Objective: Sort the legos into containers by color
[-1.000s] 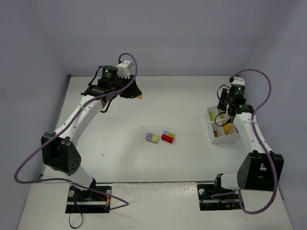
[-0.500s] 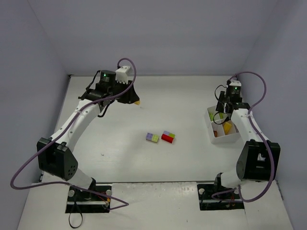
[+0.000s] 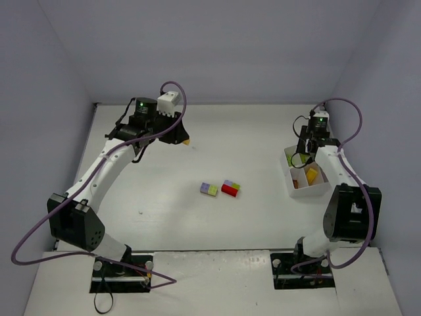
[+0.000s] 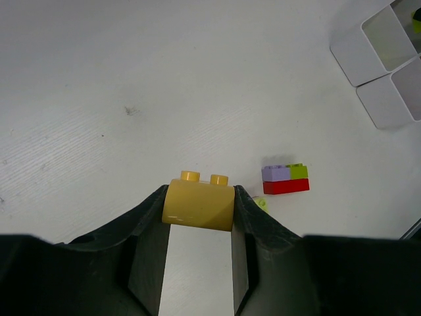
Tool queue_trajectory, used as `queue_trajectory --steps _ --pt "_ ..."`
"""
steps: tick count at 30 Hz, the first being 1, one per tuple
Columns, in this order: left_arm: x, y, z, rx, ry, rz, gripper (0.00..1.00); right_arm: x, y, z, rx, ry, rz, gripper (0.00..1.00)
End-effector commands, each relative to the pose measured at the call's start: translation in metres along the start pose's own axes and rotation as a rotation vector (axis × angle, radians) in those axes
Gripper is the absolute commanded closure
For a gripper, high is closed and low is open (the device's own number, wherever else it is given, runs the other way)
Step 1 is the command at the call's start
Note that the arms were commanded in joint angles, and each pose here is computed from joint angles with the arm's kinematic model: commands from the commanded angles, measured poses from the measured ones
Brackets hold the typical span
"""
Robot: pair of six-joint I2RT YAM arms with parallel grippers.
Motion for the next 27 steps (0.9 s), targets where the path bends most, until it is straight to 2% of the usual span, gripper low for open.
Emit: queue_trajectory --steps 1,5,8,9,11,12,15,18,21,27 --pt "-0.014 -0.014 -0.011 0.056 0.021 -0.07 0.98 -0.005 -0.02 -0.01 0.002 0.066 -0.08 0.94" --pt "-0.014 -0.014 -0.01 0.063 0.018 -0.068 0.98 -0.004 -0.019 -0.01 -0.004 0.075 -0.074 0.9" --pt "-0.013 -0.013 -0.01 0.063 0.016 -0.063 0.98 -0.002 -0.018 -0.01 -0.005 0.079 -0.069 0.79" --pt "-0.013 -0.014 -0.01 0.061 0.016 -0.065 0.98 -0.002 -0.018 -0.01 -0.005 0.078 -0.069 0.68" --pt "-0.014 -0.015 -0.011 0.063 0.024 -0.066 0.98 -0.004 -0.02 -0.011 -0.003 0.077 -0.078 0.59" --pt "-0.014 -0.015 -0.011 0.063 0.026 -0.067 0.98 -0.005 -0.021 -0.01 -0.003 0.067 -0.084 0.49" --pt "-0.015 -0.017 -0.014 0.07 0.037 -0.072 0.98 -0.012 -0.025 -0.009 -0.006 0.035 -0.111 0.41" --pt "-0.015 -0.016 -0.016 0.077 0.042 -0.069 0.98 -0.026 -0.029 -0.008 -0.014 0.001 -0.158 0.4" --pt "-0.017 -0.016 -0.019 0.079 0.057 -0.072 0.98 -0.046 -0.038 -0.003 -0.05 -0.11 -0.245 0.41" --pt "-0.021 -0.022 -0.032 0.016 0.141 -0.104 0.98 -0.096 -0.055 0.035 -0.233 -0.556 -0.504 0.44"
Point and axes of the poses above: each gripper's point midway between its finger pads, its own x axis out along the fingers, its own z axis along the line the jaws close on, y = z × x, the point moved 10 cm from there along -x, back along the fingers, and after that the axes turned 12 degrees about -x, right-handed, at the moved point
